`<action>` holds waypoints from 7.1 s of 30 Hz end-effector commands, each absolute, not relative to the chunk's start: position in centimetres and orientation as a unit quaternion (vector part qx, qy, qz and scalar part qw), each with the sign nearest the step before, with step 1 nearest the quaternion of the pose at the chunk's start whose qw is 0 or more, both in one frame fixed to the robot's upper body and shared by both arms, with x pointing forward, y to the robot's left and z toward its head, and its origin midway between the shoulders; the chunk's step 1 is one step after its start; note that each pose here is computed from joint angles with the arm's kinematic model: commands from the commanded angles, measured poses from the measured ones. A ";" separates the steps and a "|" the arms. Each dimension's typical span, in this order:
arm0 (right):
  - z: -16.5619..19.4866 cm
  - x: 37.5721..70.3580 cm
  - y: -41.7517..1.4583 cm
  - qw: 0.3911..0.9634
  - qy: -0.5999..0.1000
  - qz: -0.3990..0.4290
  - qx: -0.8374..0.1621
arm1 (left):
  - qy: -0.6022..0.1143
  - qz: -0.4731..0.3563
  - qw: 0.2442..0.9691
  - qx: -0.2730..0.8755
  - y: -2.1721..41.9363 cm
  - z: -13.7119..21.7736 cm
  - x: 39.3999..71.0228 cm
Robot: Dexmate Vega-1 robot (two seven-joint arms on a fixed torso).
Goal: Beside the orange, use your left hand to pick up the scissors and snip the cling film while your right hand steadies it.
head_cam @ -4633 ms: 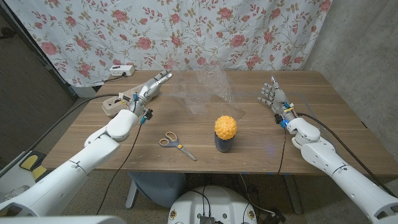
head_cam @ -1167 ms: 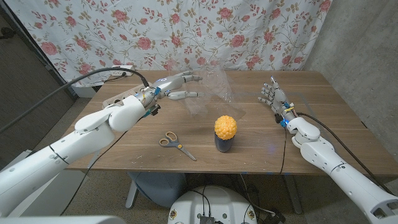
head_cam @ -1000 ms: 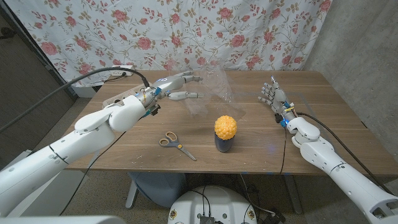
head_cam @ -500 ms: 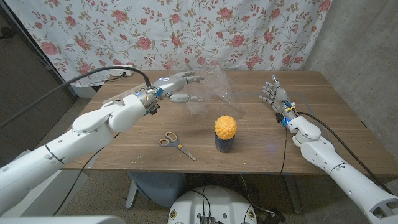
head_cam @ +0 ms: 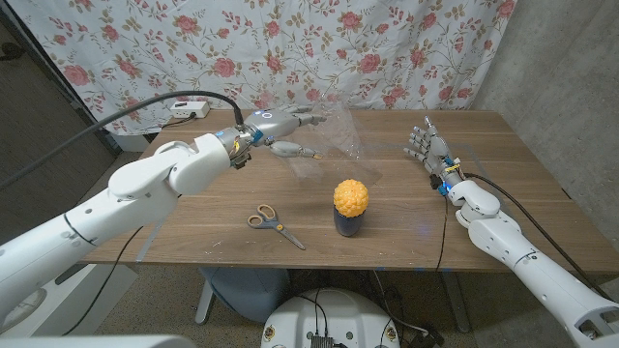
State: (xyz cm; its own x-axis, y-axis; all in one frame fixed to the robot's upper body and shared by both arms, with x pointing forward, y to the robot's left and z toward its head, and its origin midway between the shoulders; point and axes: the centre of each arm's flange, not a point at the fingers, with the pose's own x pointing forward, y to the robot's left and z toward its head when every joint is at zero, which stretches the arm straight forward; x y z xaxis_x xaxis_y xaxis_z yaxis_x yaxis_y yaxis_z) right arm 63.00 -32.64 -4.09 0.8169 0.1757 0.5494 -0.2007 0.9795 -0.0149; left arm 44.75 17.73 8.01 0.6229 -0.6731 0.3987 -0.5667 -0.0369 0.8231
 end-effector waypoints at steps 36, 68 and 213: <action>-3.5 64.1 -33.3 0.954 -0.281 0.101 0.017 | -0.370 -0.080 0.416 0.827 13.6 8.0 42.0; -3.4 64.3 -33.7 0.953 -0.287 0.095 0.021 | -0.354 -0.107 0.319 0.873 13.5 6.3 42.1; -5.9 66.6 -34.7 0.954 -0.284 0.074 0.060 | -0.381 -0.114 0.157 0.904 22.7 -1.0 42.8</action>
